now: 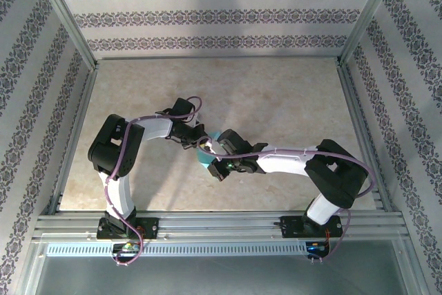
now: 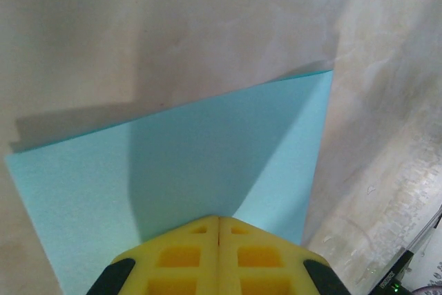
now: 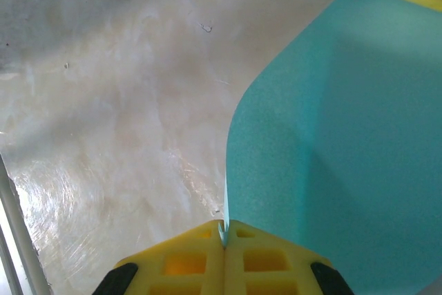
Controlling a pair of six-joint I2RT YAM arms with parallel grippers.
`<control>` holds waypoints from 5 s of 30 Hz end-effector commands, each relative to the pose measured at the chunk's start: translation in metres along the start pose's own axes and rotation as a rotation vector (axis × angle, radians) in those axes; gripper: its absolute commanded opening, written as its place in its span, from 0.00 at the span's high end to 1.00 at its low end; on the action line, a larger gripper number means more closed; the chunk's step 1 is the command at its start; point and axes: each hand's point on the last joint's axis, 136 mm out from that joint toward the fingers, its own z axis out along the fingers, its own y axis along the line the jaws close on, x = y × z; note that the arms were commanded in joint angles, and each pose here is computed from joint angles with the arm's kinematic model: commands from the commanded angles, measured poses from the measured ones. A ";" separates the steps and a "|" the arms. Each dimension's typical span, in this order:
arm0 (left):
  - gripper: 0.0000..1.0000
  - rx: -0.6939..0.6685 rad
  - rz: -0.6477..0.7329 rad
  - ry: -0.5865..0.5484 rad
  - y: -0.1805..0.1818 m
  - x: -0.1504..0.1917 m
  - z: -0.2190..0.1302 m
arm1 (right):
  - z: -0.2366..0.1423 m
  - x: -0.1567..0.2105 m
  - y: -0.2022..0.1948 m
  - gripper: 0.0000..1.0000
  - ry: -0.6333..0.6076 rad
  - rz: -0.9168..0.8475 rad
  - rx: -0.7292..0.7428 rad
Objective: Fold a paper plane with a square sheet of paper (fold left side to right side)
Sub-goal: Third fold the triangle at the center of the table.
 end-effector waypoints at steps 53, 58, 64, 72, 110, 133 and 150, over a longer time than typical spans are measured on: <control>1.00 -0.098 0.007 0.042 0.026 0.018 0.014 | 0.002 -0.002 -0.064 1.00 0.011 0.248 0.145; 1.00 -0.097 0.008 0.040 0.024 0.018 0.013 | 0.005 0.002 -0.067 1.00 0.026 0.256 0.156; 1.00 -0.096 0.010 0.032 0.023 0.015 0.012 | 0.005 0.010 -0.070 1.00 0.046 0.256 0.175; 1.00 -0.105 0.009 0.034 0.026 0.017 0.012 | -0.003 0.001 -0.059 1.00 0.021 0.251 0.142; 1.00 -0.110 0.015 0.036 0.025 0.016 0.012 | 0.004 -0.004 -0.060 1.00 0.040 0.229 0.165; 0.90 0.014 0.091 -0.194 -0.016 -0.032 -0.073 | 0.017 0.024 -0.062 1.00 0.119 0.269 0.153; 0.96 0.218 0.079 -0.130 -0.030 0.045 -0.056 | 0.017 0.024 -0.063 1.00 0.123 0.267 0.151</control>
